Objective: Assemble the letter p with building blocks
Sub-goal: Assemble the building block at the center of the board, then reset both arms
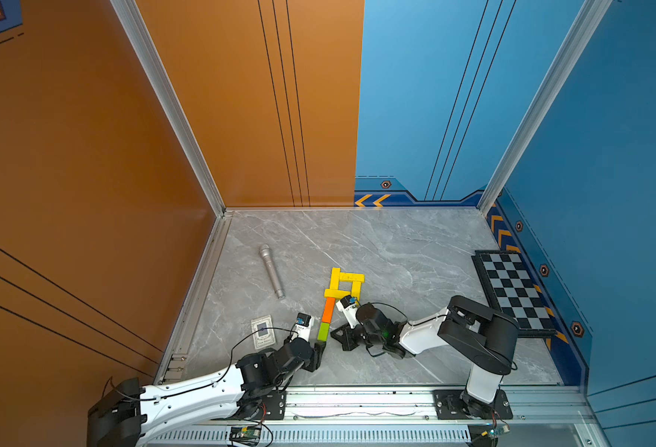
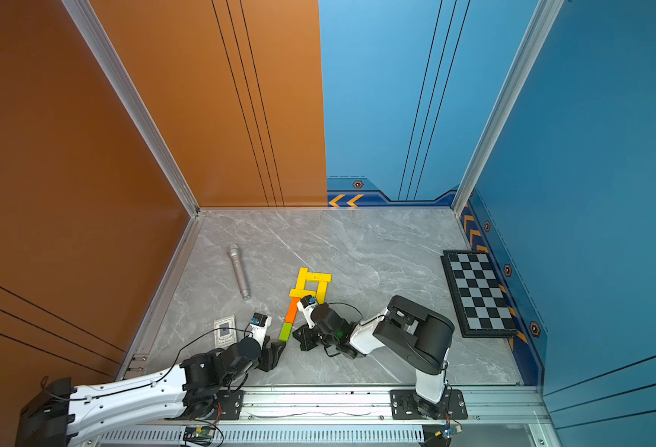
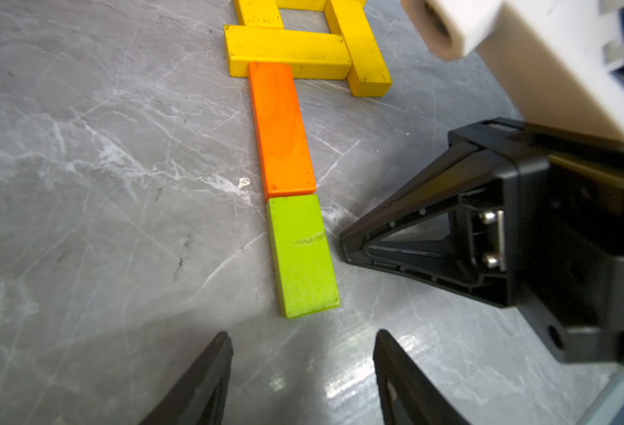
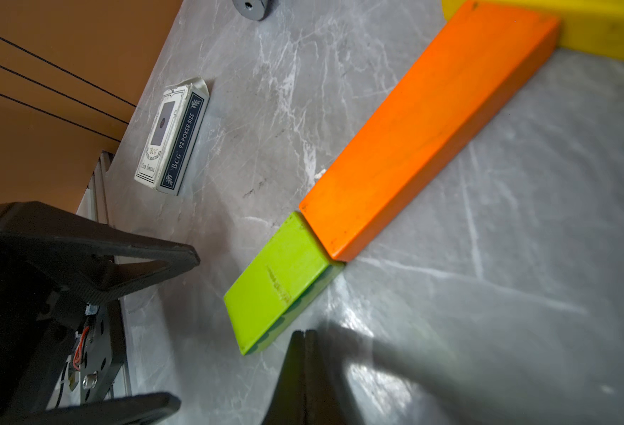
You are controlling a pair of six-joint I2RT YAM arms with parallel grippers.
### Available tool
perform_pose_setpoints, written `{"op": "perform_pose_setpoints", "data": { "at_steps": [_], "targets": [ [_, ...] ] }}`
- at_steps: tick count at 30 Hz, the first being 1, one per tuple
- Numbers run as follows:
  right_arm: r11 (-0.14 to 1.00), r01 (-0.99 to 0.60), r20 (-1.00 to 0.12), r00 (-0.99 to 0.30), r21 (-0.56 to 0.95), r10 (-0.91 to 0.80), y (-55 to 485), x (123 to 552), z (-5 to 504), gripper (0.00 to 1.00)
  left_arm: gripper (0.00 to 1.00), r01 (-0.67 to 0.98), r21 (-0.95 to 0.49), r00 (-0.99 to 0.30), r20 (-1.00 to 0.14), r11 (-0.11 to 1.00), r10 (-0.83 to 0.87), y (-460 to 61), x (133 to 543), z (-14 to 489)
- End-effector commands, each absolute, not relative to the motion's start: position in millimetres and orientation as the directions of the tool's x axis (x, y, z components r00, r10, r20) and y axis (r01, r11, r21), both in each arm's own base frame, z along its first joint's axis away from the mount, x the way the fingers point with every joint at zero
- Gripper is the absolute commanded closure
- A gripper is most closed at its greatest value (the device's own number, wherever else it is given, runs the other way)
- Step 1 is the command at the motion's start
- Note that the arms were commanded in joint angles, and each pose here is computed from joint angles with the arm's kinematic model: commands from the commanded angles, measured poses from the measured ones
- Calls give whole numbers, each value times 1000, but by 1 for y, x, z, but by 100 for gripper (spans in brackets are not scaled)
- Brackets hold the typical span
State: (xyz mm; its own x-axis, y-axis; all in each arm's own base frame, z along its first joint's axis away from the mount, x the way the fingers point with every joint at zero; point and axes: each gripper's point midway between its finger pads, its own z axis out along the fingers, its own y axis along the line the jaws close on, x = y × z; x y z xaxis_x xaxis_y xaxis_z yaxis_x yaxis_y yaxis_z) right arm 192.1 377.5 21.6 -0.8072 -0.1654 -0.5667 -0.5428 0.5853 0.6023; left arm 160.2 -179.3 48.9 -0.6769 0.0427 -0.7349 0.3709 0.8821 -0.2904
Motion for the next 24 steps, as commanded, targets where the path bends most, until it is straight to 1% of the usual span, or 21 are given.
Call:
{"op": "perform_pose_setpoints", "data": {
  "at_steps": [1, 2, 4, 5, 7, 8, 9, 11, 12, 14, 16, 18, 20, 22, 24],
  "targets": [
    [696, -476, -517, -838, 538, -173, 341, 187, -7, 100, 26, 406, -280, -663, -746, 870, 69, -176, 154, 48],
    [702, -477, -529, -832, 529, -167, 337, 188, -3, 100, 21, 408, -287, -651, -757, 867, 56, -176, 155, 52],
    [736, -487, -567, -806, 470, -170, 325, 193, 8, 100, 5, 414, -296, -612, -790, 861, 23, -175, 160, 66],
    [754, -493, -589, -789, 435, -176, 318, 196, 15, 100, 2, 409, -289, -596, -803, 865, 13, -172, 163, 72],
    [793, -507, -646, -738, 339, -195, 301, 204, 36, 100, 1, 391, -251, -559, -829, 885, 12, -162, 169, 83],
    [817, -503, -681, -704, 281, -199, 290, 211, 51, 86, 1, 382, -230, -542, -840, 895, 15, -156, 173, 89],
    [843, -491, -715, -669, 222, -201, 276, 218, 66, 66, 1, 371, -219, -528, -849, 903, 11, -151, 177, 95],
    [875, -467, -779, -593, 127, -203, 249, 231, 98, 45, 1, 362, -193, -503, -864, 912, 17, -144, 184, 105],
    [893, -441, -806, -558, 88, -196, 233, 239, 113, 26, 1, 340, -185, -492, -871, 922, 7, -139, 189, 112],
    [925, -373, -845, -517, 78, -137, 201, 254, 138, 0, 1, 318, -158, -459, -888, 935, 6, -130, 201, 129],
    [947, -314, -883, -461, 74, -84, 170, 266, 159, 0, 1, 271, -134, -434, -901, 953, -3, -119, 215, 153],
    [974, -223, -922, -382, 26, -63, 132, 277, 176, 0, 1, 253, -125, -414, -910, 959, -9, -116, 231, 174],
    [987, -163, -942, -327, -17, -71, 107, 286, 183, 0, 1, 244, -132, -385, -923, 961, -29, -118, 249, 178],
    [995, -90, -947, -312, -52, -77, 83, 295, 183, 0, 1, 144, -50, -368, -930, 988, 6, -99, 266, 168],
    [998, 19, -956, -286, -66, -58, 53, 306, 178, 0, 1, 44, 56, -335, -940, 997, 67, -76, 280, 164]
  ]
}}
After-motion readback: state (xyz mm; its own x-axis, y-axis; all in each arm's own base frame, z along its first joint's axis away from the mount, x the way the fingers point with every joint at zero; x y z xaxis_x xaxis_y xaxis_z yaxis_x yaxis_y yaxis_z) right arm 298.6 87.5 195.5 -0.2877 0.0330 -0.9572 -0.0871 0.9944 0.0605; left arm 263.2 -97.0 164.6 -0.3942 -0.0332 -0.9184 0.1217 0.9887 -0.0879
